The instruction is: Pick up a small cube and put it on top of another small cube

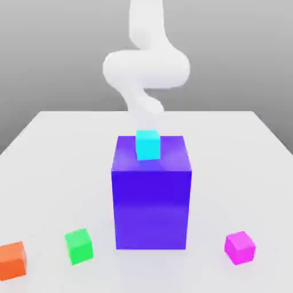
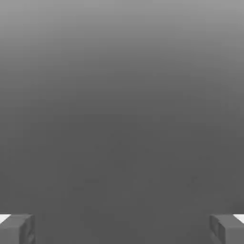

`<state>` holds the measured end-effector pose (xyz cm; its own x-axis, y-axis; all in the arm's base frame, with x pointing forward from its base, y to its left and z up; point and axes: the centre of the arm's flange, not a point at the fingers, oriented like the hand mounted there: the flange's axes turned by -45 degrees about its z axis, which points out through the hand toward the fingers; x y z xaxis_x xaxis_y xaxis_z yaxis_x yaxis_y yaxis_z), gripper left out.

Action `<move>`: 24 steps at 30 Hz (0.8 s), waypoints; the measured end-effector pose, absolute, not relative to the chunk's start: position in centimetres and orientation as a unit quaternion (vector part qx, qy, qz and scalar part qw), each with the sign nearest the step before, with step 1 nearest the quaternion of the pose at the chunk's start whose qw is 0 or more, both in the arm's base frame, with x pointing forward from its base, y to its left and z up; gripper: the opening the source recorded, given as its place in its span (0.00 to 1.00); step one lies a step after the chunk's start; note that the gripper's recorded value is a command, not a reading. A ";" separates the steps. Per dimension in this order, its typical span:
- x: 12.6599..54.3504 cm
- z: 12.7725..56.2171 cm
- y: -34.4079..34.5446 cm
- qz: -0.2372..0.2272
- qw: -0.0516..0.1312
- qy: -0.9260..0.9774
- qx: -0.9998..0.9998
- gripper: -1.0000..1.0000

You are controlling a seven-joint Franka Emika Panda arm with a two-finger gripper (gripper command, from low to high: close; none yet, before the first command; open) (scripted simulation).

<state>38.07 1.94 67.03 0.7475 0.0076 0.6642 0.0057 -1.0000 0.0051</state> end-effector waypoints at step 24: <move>40.7 21.2 20.7 0.017 0.002 0.144 0.989 0.50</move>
